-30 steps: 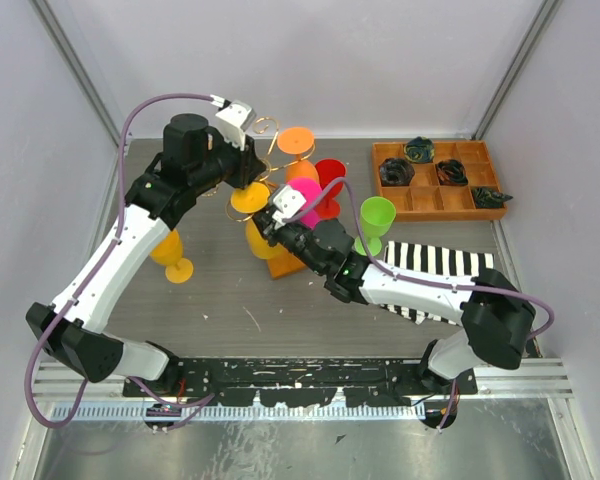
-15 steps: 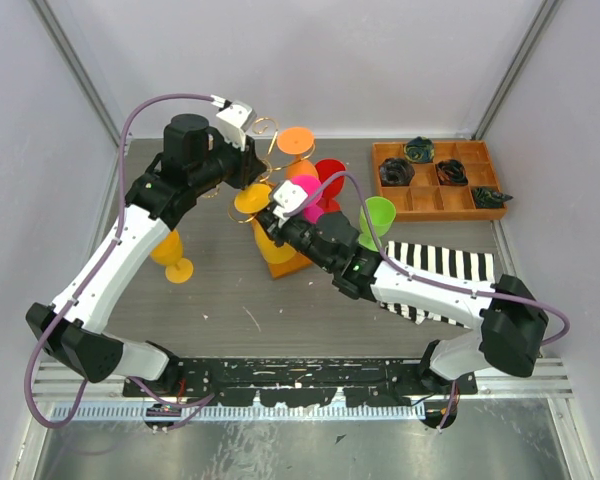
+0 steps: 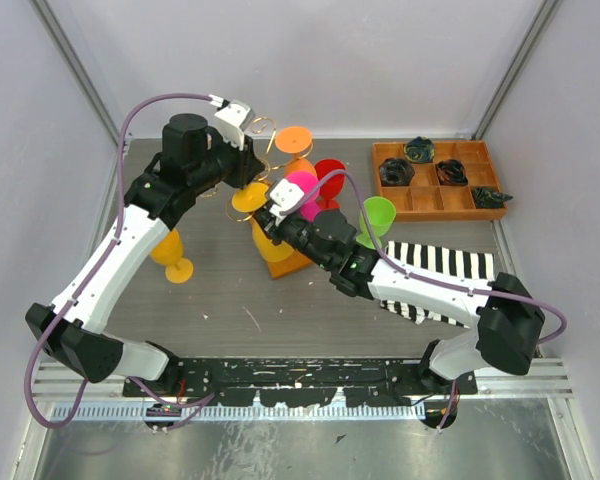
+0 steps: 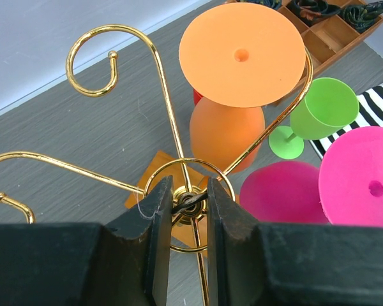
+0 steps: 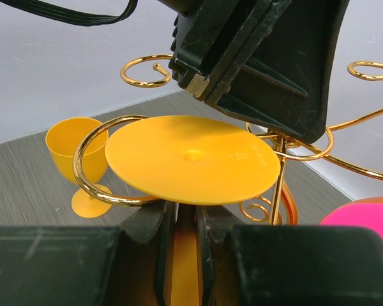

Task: Place the wine glass upside down on the wine glass rack
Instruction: Turn the wine glass upside down at the wine rack.

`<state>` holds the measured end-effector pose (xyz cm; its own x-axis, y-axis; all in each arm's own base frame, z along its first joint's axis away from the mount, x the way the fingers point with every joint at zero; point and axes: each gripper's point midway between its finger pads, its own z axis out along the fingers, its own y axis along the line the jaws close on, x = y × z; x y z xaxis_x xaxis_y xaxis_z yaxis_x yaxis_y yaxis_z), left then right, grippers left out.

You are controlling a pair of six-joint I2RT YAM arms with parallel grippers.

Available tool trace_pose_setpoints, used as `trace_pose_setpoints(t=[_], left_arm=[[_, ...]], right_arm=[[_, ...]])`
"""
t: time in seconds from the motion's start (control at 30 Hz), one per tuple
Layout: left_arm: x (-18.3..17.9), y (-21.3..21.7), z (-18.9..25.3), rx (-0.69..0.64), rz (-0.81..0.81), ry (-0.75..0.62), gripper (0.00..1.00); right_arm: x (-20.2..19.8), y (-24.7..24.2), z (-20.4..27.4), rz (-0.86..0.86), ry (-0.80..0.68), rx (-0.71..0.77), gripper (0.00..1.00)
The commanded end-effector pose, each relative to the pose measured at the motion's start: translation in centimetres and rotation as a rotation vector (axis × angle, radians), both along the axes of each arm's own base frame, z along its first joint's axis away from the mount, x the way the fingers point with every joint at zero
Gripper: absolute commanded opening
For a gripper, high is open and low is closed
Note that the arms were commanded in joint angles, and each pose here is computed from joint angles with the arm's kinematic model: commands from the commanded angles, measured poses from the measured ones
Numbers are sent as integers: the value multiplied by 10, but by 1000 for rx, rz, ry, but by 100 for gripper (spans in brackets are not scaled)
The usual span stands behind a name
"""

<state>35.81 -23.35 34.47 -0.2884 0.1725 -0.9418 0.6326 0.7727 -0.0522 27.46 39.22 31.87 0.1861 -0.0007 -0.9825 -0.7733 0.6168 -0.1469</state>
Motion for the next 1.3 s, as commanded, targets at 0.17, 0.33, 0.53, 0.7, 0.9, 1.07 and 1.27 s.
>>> trace_pose_setpoints(t=[0.17,0.33,0.53,0.7,0.9,1.07,1.27], left_arm=[[-5,-10,7,-31,-38,5,0],[-4,-10,7,-30,-38,6,0],[-4,-11,6,-30,-38,7,0],[-4,-11,5,-28,-37,9,0],[-3,-11,5,-28,-36,10,0],[-3,-11,5,-28,-37,11,0],[-4,-11,4,-27,-38,13,0]], right_arm=[[-27,37,9,173,-30,25,8],[-34,40,8,212,-34,30,9],[-44,46,9,279,-46,29,8],[-49,46,5,308,-48,22,9],[-52,43,7,322,-59,31,10],[-59,45,10,369,-73,41,10],[-69,49,7,432,-58,49,11]])
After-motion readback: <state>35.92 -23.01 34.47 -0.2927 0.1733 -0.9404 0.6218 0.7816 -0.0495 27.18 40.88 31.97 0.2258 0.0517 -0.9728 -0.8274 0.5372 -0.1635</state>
